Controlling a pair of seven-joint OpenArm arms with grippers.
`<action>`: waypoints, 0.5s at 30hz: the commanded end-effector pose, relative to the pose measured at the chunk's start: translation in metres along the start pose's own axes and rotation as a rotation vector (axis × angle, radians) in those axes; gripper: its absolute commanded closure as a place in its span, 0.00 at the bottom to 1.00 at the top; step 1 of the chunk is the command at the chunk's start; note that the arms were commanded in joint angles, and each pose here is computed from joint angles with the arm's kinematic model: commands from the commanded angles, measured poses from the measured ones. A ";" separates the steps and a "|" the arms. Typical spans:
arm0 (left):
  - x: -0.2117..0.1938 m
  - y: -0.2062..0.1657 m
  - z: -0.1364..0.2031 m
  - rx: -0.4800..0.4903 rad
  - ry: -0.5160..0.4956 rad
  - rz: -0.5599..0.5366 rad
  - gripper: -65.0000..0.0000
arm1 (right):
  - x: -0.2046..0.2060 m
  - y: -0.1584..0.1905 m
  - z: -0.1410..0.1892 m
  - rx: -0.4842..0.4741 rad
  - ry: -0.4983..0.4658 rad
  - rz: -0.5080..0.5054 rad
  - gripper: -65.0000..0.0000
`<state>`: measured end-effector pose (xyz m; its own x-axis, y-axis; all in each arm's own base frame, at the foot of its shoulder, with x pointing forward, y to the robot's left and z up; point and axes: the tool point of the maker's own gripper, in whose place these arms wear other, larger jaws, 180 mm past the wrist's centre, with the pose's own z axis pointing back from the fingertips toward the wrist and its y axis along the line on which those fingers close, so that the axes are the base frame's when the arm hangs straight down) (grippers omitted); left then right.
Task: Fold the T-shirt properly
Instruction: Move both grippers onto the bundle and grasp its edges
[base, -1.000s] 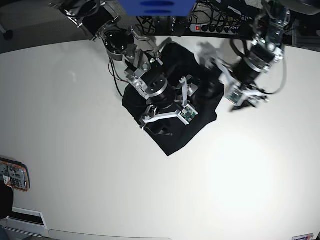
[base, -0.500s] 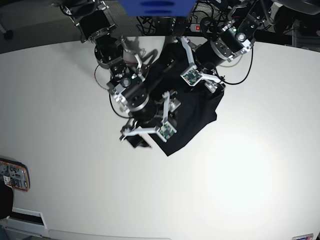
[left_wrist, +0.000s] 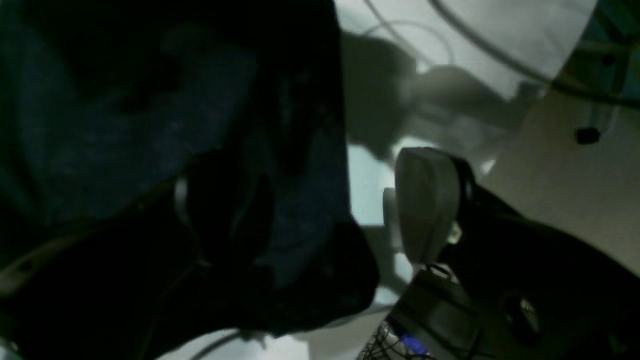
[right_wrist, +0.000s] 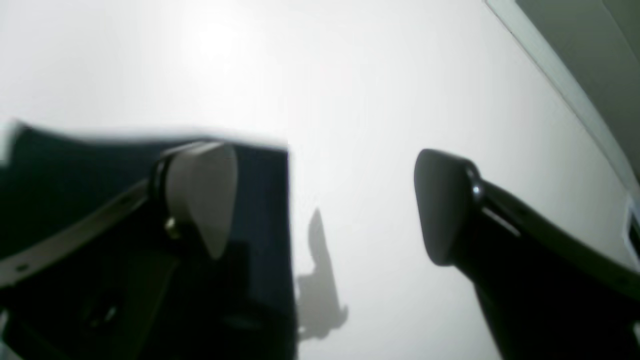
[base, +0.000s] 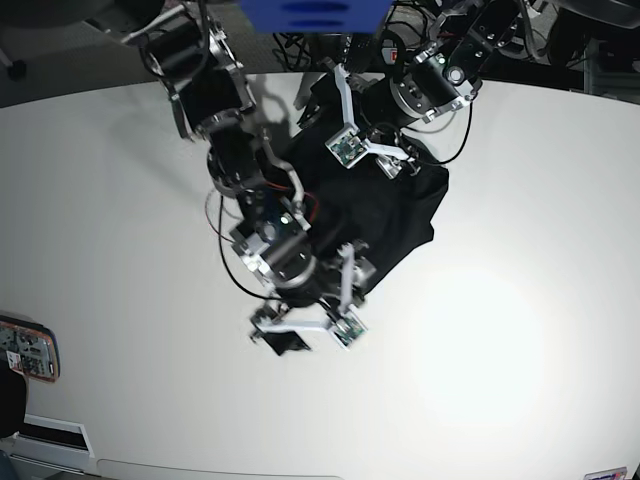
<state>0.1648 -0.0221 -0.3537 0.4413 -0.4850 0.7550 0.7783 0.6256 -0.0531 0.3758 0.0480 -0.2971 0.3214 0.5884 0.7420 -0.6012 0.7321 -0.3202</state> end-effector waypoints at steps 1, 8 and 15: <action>0.003 -0.001 0.003 0.013 -0.011 -0.014 0.26 | 0.028 -0.001 0.000 -0.005 -0.071 0.001 0.18; -0.010 -0.005 0.003 0.049 0.038 -0.091 0.26 | 0.022 0.043 -0.031 0.102 -0.006 0.077 0.18; -0.009 -0.005 0.005 0.051 0.030 -0.088 0.26 | 0.012 0.046 -0.041 0.116 0.010 0.074 0.35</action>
<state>0.1519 -0.0138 -0.3676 0.4087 -0.5799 0.7047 0.7913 0.6100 0.0431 0.3743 0.0926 -0.3452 0.3196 0.6655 0.6745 -0.7069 0.6415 -0.2981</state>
